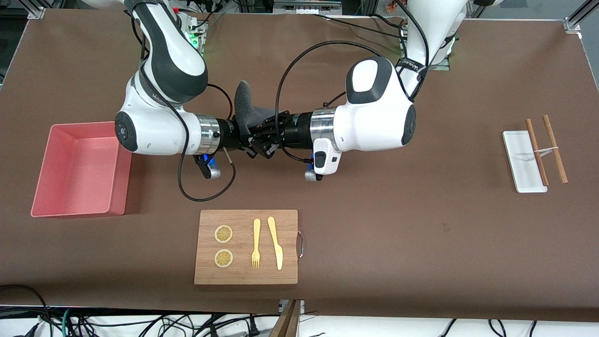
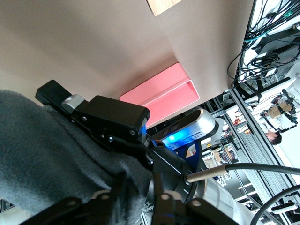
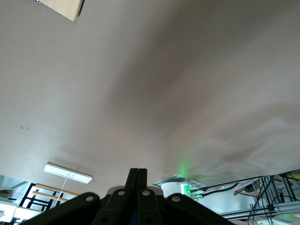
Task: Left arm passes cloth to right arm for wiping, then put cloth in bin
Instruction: 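Grasp the cloth with the right gripper beside the left gripper, then release the cloth from the left gripper and raise the left arm away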
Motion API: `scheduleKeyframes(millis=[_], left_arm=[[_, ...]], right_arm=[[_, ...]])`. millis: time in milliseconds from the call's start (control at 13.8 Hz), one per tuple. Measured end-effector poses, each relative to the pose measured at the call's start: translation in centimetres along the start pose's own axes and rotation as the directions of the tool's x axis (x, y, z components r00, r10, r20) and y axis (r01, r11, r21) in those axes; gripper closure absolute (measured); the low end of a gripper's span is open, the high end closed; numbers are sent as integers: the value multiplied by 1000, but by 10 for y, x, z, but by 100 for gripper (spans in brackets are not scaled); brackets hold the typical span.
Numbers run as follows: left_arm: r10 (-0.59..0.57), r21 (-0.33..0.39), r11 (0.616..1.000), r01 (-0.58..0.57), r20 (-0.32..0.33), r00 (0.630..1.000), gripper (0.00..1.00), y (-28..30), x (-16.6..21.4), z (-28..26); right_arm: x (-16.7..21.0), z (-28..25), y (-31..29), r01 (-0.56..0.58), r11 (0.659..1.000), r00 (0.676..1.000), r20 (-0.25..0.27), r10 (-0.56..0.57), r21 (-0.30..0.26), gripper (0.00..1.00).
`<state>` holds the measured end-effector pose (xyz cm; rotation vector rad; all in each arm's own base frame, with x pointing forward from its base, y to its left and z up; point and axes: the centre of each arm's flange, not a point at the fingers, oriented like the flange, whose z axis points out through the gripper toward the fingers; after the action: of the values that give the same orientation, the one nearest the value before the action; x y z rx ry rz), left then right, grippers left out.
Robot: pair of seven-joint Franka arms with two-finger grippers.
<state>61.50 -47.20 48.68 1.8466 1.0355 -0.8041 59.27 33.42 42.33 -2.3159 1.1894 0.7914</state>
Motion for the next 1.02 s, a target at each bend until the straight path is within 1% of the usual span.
scheduleKeyframes(millis=[73, 218, 291, 436, 509, 655, 727, 873, 1018], left_arm=[[0, -1, 1000, 0, -2, 1000, 66, 0, 1, -1], [0, -2, 1000, 0, -3, 1000, 63, 1, 1, -2], [-1, -2, 1000, 1, -3, 1000, 56, 1, 1, -2], [1, -2, 1000, -1, -12, 1000, 37, 1, 4, -4], [9, 5, 1000, -9, -29, 1000, 26, 1, 7, -6], [27, 29, 999, -25, -62, 998, 9, 1, 12, -10], [29, 39, 999, -27, -67, 997, 9, 1, 14, -13], [33, 62, 998, -28, -78, 996, 0, 1, 20, -21], [55, 106, 993, -43, -116, 992, 0, 0, 27, -32]], right_arm=[[1, -1, 0, -1, 1000, 1000, 0, 1, 2, 98], [1, -2, 0, -1, 1000, 1000, 0, 1, 4, 98], [2, -2, 0, 0, 1000, 1000, 0, 0, 4, 98], [2, -2, 0, 5, 1000, 1000, 0, -5, 4, 98], [2, -3, 0, 7, 1000, 1000, 0, -7, 4, 98], [2, -3, 0, 12, 1000, 1000, 0, -12, 4, 98], [2, -3, 0, 18, 1000, 1000, 0, -18, 4, 98], [2, -2, 0, 27, 1000, 1000, 1, -27, 1, 98], [4, 0, 0, 27, 1000, 1000, 2, -27, -2, 98]])
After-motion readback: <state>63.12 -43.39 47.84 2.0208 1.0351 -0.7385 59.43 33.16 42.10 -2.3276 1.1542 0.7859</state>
